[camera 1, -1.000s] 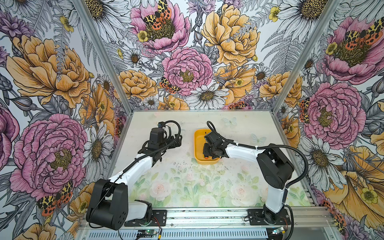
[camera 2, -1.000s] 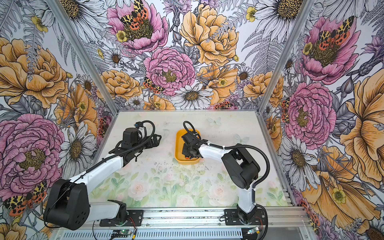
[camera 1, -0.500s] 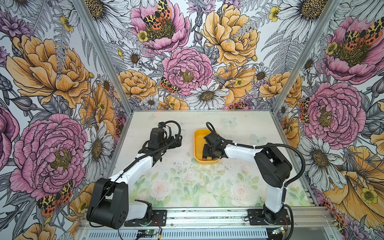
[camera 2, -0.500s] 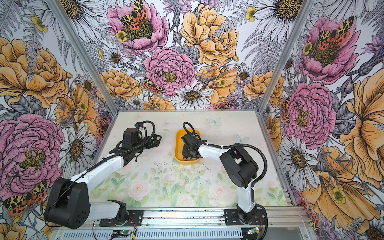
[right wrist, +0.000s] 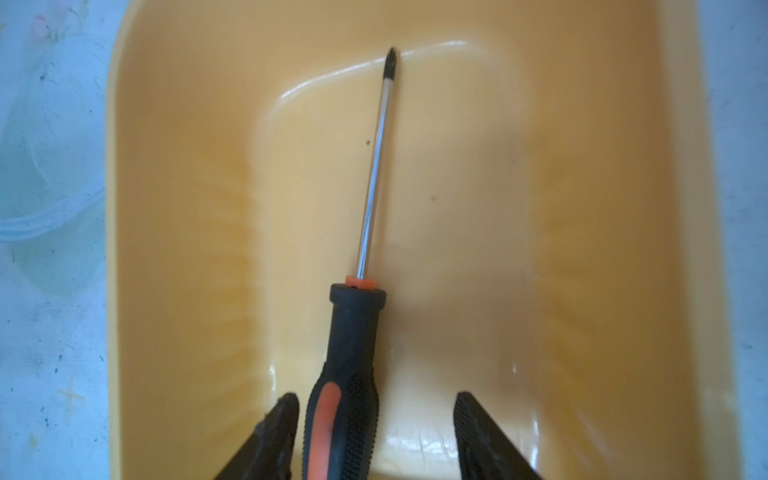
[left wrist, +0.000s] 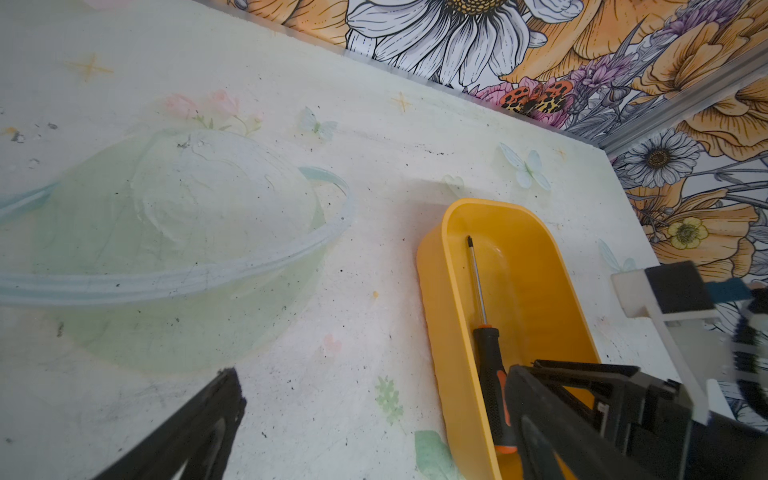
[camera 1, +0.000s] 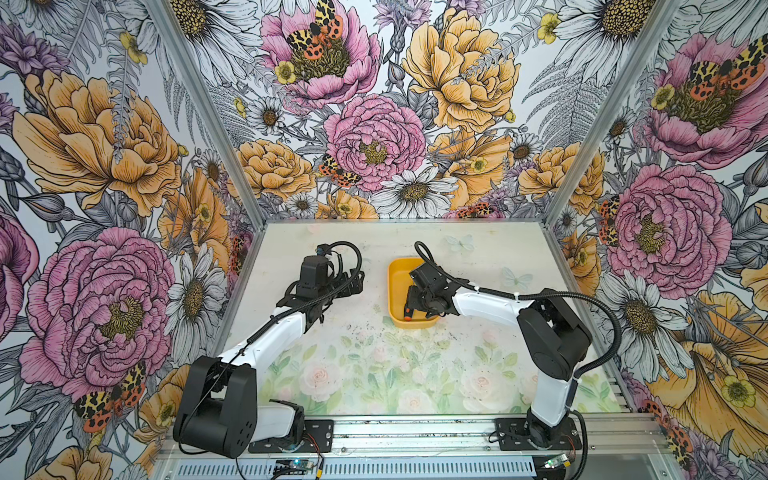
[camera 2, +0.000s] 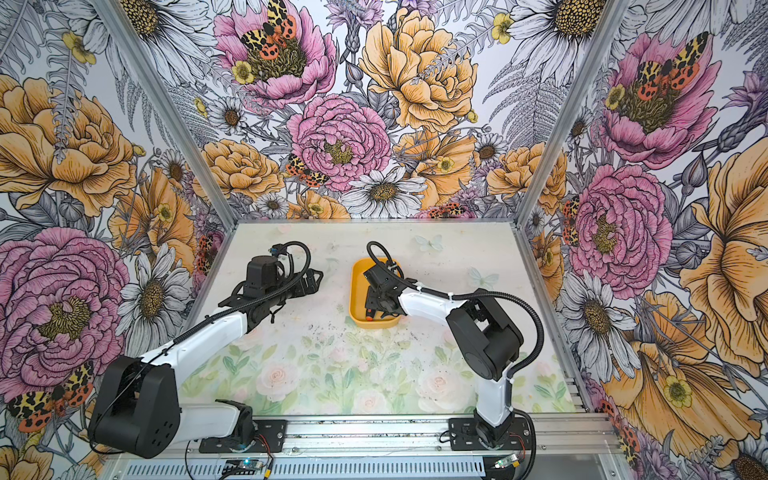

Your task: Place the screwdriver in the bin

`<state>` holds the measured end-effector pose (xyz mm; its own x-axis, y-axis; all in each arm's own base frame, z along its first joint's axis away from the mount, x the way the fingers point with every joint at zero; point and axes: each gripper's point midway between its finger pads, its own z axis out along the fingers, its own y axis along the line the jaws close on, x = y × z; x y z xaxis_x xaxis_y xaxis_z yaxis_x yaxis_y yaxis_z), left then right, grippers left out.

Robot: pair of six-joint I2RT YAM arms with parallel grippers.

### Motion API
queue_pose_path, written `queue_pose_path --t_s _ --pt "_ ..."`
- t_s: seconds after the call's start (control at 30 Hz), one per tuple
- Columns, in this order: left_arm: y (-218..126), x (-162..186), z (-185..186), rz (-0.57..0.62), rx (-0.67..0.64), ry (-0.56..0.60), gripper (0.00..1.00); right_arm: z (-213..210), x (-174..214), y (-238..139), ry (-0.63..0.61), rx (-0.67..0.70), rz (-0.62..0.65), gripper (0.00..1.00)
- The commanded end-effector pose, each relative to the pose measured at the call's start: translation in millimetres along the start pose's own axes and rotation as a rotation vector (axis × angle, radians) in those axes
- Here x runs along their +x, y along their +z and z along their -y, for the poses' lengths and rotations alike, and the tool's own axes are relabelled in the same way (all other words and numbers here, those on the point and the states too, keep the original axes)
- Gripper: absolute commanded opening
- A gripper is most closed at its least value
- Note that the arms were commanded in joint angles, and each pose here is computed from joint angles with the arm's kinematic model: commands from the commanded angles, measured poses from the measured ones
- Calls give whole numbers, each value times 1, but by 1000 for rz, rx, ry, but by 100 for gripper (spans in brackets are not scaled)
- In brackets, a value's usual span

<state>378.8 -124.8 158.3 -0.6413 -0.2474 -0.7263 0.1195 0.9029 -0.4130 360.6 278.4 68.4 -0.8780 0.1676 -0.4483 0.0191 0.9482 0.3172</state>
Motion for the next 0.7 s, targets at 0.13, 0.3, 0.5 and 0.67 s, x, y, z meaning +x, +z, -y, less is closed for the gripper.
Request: queue_pose_path --t_s 0.13,0.3,0.5,0.67 --pt "2 2 4 -17 10 26 99 -11 -33 -55 -116 -12 122 66" --pt "-1 -1 2 -3 -3 42 99 2 -59 -90 -336 78 264 67" --pt "-6 -5 0 30 -21 61 99 32 -85 -126 -512 169 389 69" --pt "-18 -15 -6 96 -65 109 99 72 -102 -139 -496 168 495 69"
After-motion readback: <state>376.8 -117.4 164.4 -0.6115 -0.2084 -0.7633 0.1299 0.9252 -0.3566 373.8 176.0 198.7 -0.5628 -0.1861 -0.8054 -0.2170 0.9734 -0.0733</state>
